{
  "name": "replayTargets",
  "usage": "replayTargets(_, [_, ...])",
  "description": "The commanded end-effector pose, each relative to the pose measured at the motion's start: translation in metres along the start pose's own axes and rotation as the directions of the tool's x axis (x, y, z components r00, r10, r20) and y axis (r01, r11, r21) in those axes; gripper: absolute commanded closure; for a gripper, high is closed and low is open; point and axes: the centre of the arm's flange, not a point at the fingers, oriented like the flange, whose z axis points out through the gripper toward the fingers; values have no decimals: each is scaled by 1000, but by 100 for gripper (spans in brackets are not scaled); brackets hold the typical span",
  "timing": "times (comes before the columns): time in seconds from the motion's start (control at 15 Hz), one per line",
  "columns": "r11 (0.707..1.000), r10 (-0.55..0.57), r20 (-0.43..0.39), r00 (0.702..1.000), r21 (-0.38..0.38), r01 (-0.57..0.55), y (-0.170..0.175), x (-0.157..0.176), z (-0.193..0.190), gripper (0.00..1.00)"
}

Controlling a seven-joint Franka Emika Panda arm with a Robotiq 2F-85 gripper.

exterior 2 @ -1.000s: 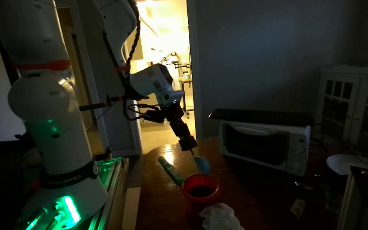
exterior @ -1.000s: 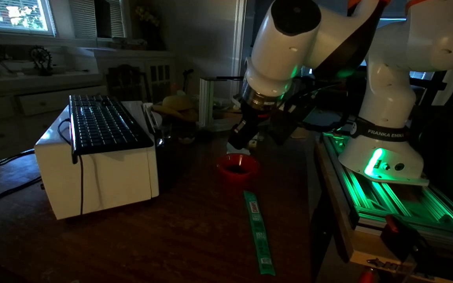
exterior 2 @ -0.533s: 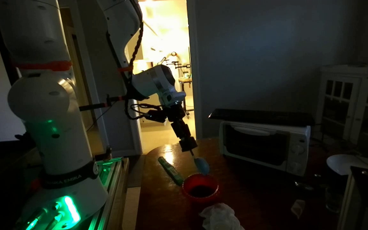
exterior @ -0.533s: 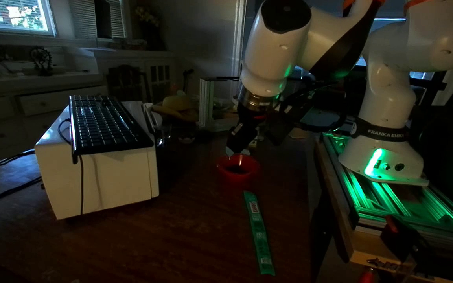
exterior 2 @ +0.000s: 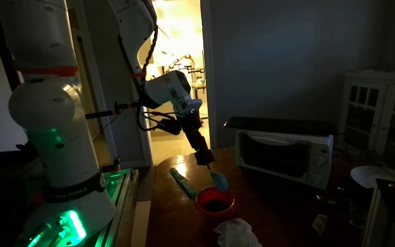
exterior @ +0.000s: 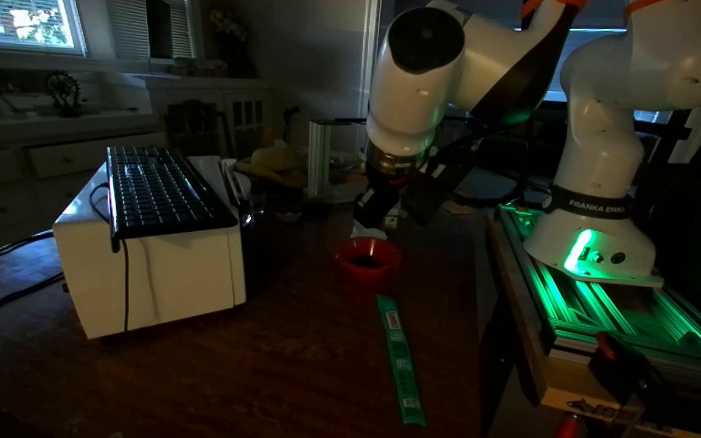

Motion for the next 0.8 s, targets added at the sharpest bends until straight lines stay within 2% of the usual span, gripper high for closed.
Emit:
replayTargets(0.0, [993, -13, -58, 998, -118, 6, -1, 4, 7, 78])
replayTargets(0.07, [993, 9, -52, 999, -118, -15, 2, 5, 8, 78])
replayTargets(0.13, [992, -5, -82, 997, -129, -6, 3, 5, 6, 78])
replayTargets(0.47, [994, -14, -75, 997, -106, 6, -1, 3, 1, 78])
replayTargets(0.6, [997, -20, -74, 997, -70, 14, -4, 2, -4, 78])
replayTargets(0.73, [1000, -17, -61, 998, 1, 17, -4, 5, -13, 78])
